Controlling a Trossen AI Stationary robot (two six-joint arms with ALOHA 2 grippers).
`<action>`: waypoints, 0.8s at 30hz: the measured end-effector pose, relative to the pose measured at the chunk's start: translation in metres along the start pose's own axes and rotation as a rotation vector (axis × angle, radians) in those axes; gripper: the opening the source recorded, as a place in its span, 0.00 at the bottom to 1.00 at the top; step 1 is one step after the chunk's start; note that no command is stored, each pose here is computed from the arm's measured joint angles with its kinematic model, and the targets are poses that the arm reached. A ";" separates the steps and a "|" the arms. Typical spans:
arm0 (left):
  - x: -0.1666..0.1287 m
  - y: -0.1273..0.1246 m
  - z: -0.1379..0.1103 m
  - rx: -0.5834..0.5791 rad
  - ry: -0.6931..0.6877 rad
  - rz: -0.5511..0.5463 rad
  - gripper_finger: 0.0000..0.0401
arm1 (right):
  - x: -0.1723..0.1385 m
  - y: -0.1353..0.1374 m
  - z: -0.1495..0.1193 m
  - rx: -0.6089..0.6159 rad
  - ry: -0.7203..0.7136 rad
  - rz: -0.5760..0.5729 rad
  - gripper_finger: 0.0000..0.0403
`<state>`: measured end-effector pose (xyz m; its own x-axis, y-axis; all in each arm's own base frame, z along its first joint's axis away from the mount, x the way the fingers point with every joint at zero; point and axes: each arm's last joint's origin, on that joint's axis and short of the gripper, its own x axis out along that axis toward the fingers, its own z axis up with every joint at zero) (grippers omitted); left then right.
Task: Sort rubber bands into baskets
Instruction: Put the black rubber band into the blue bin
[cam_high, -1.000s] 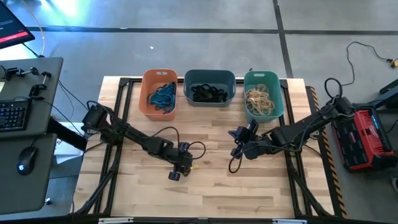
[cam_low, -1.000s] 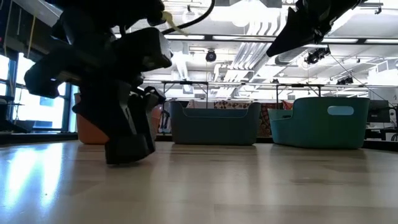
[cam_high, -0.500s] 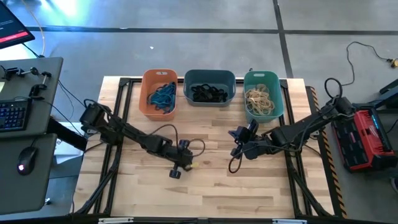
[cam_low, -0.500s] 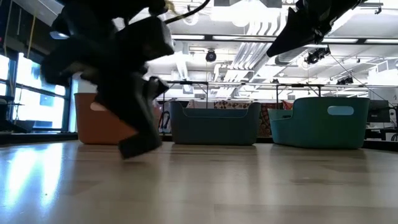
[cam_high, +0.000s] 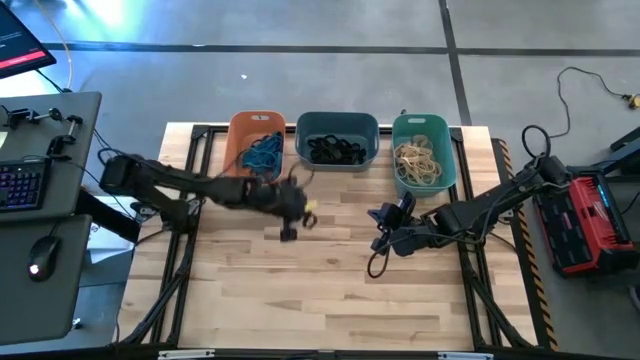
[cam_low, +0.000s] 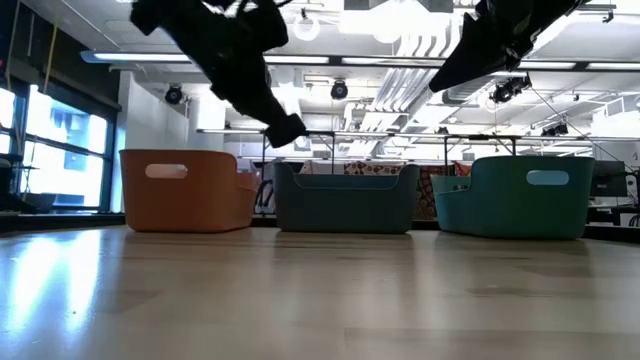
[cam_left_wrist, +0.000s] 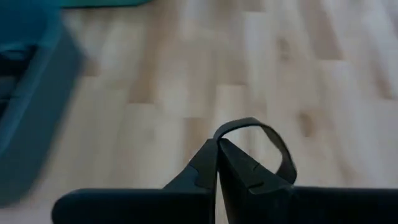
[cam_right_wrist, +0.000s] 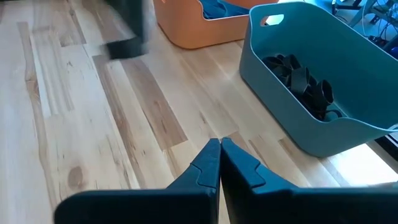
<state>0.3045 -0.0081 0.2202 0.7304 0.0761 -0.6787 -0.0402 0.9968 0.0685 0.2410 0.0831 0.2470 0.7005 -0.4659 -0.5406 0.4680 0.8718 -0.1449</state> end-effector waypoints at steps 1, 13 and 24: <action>-0.002 0.010 0.003 -0.001 0.004 0.021 0.00 | 0.000 0.000 0.000 0.000 0.000 0.000 0.00; -0.023 0.119 0.051 -0.013 0.016 0.217 0.00 | 0.000 -0.001 0.000 0.012 0.000 -0.009 0.00; 0.010 0.193 0.069 -0.028 0.197 0.187 0.00 | 0.000 -0.001 -0.001 0.002 0.002 -0.023 0.00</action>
<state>0.3512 0.1840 0.2767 0.5623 0.2587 -0.7854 -0.1825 0.9652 0.1872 0.2397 0.0820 0.2461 0.6882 -0.4855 -0.5391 0.4853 0.8604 -0.1553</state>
